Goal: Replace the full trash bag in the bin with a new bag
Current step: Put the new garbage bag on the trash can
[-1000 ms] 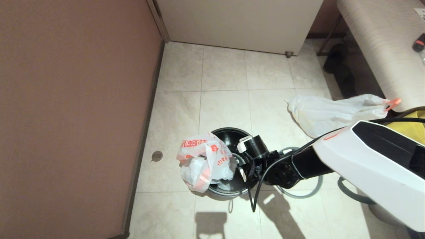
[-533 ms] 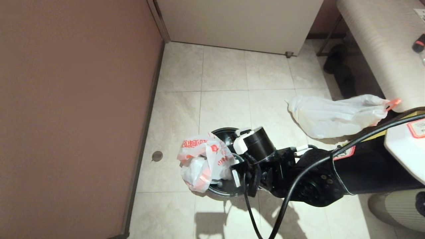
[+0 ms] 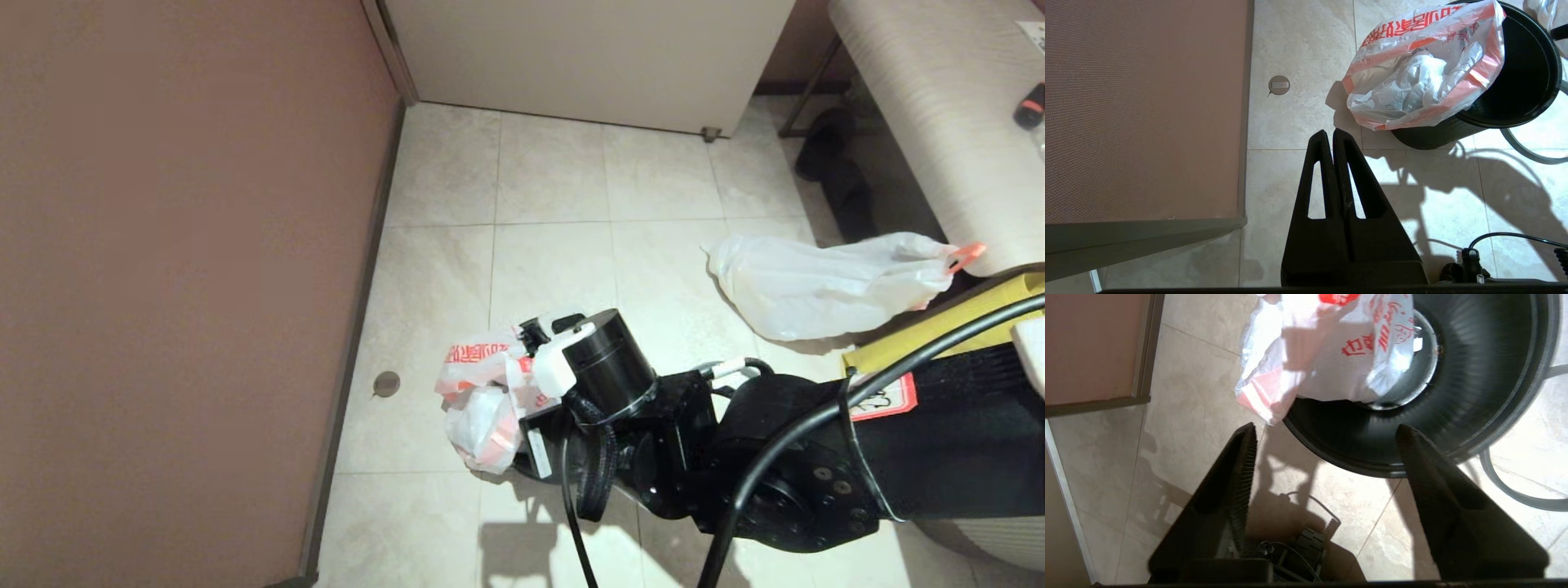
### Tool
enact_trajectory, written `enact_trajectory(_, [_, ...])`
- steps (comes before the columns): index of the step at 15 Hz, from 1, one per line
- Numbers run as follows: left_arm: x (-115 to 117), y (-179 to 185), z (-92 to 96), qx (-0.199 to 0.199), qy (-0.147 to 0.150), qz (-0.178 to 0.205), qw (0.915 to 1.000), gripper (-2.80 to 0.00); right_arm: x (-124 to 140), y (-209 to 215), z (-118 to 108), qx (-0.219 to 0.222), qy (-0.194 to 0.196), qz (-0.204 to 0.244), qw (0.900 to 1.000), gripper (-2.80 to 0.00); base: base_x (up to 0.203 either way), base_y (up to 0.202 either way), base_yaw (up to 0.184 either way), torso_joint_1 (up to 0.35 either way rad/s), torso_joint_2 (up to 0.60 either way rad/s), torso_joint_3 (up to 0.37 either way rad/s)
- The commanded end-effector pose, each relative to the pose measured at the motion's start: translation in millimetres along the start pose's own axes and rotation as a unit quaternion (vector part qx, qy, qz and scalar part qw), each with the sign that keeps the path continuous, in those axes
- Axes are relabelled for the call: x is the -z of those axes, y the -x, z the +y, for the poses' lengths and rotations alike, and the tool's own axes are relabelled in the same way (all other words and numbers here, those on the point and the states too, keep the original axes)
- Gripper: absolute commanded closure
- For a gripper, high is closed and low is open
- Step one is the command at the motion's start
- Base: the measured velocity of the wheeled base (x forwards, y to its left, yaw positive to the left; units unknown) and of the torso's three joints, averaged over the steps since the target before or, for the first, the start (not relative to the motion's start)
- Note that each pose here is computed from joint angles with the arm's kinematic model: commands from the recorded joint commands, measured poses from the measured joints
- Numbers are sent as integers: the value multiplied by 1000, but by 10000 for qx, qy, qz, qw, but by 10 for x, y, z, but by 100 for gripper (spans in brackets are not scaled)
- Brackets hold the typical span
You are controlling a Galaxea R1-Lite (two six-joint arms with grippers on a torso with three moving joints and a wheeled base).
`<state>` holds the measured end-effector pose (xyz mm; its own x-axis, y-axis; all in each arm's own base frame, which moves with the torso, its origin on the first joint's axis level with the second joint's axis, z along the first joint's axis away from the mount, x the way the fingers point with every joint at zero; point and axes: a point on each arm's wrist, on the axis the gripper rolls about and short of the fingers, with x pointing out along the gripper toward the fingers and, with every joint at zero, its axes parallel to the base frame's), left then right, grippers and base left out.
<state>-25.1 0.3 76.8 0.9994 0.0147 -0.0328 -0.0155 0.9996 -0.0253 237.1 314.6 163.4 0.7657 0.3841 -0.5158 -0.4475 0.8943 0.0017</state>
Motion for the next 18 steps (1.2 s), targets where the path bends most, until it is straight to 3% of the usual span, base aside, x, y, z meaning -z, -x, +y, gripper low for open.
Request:
enact_trajectory(1, [0, -1, 0, -3, 2, 5, 10000, 0, 109, -271, 133, 85, 98, 133, 9998, -280, 0, 0, 0, 0, 0, 0])
enact_trajectory(8, [0, -1, 0, -3, 2, 5, 10000, 0, 72, -793, 371, 611, 182, -87, 9979, -280, 0, 0, 0, 0, 0, 0])
enact_trajectory(9, [0, -1, 0, -3, 2, 5, 10000, 0, 73, -858, 386, 671, 184, -89, 9975, 0, 0, 0, 0, 0, 0, 0])
enact_trajectory(12, [0, -1, 0, -3, 2, 5, 10000, 0, 164, -1090, 398, 1095, 259, 1, 9937, 0, 0, 0, 0, 0, 0, 0])
enact_trajectory(18, [0, -1, 0, -3, 2, 5, 10000, 0, 140, -1041, 258, 1473, 295, 140, 9886, 0, 0, 0, 0, 0, 0, 0])
